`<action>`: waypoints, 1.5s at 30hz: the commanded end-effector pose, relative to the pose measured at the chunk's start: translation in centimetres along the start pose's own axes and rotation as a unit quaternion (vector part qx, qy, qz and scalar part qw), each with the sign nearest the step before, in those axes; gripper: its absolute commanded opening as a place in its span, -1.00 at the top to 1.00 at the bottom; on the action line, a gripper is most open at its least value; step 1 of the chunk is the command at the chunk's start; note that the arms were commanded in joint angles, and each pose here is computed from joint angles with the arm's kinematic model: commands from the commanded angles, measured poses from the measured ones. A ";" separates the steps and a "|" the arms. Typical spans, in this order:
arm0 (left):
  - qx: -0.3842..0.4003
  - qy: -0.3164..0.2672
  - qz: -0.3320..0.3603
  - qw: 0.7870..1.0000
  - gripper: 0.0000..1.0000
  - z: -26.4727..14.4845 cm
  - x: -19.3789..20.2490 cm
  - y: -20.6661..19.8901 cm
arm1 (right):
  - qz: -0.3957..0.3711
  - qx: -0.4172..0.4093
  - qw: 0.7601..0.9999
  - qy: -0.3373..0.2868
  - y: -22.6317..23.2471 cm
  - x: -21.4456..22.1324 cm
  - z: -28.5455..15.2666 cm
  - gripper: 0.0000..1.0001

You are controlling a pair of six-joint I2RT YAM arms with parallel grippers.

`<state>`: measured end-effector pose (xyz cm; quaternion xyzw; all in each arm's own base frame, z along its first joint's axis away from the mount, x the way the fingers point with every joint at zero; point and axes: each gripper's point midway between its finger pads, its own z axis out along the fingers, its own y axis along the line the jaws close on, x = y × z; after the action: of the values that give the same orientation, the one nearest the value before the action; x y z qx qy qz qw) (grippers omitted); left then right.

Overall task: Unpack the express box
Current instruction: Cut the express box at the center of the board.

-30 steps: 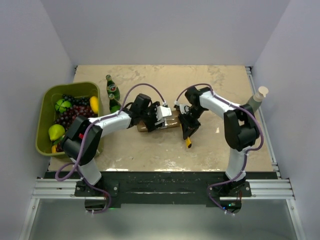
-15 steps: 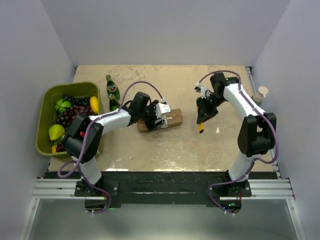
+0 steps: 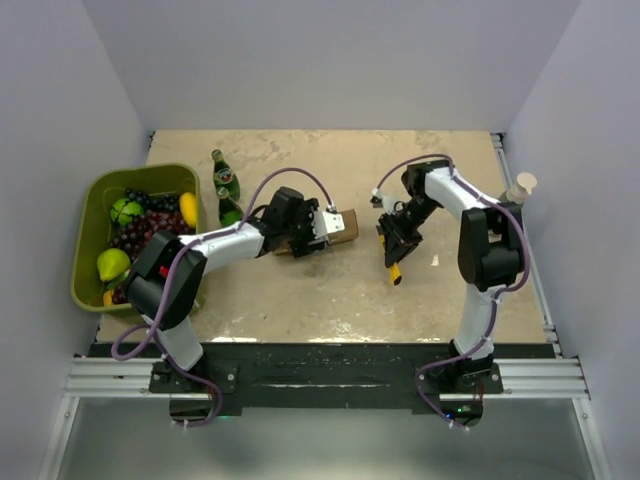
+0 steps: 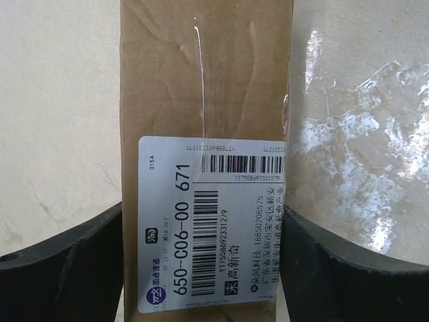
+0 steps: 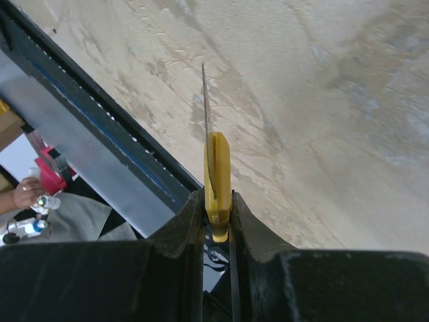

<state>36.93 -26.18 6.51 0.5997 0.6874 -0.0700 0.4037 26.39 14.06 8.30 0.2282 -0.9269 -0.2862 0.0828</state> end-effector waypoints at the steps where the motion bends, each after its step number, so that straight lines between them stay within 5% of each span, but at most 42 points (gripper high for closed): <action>1: -0.036 0.019 0.034 0.999 1.00 -0.8 0.4 1.2 | -0.041 -0.039 0.998 -0.005 2.9 -0.8 -0.5 1.00; 11: -0.046 0.018 0.065 0.997 1.00 -0.7 -0.2 0.7 | -0.027 0.035 0.999 0.028 1.8 -1.7 1.6 1.00; 45: -0.039 0.016 0.056 0.998 1.00 -0.5 -0.5 -0.5 | -0.026 0.064 0.997 0.032 1.1 -4.1 2.9 1.00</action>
<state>36.71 -26.37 6.53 0.6242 0.6626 -0.0109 0.4137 28.53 17.97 5.99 0.2631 -0.9313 -0.2322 0.0979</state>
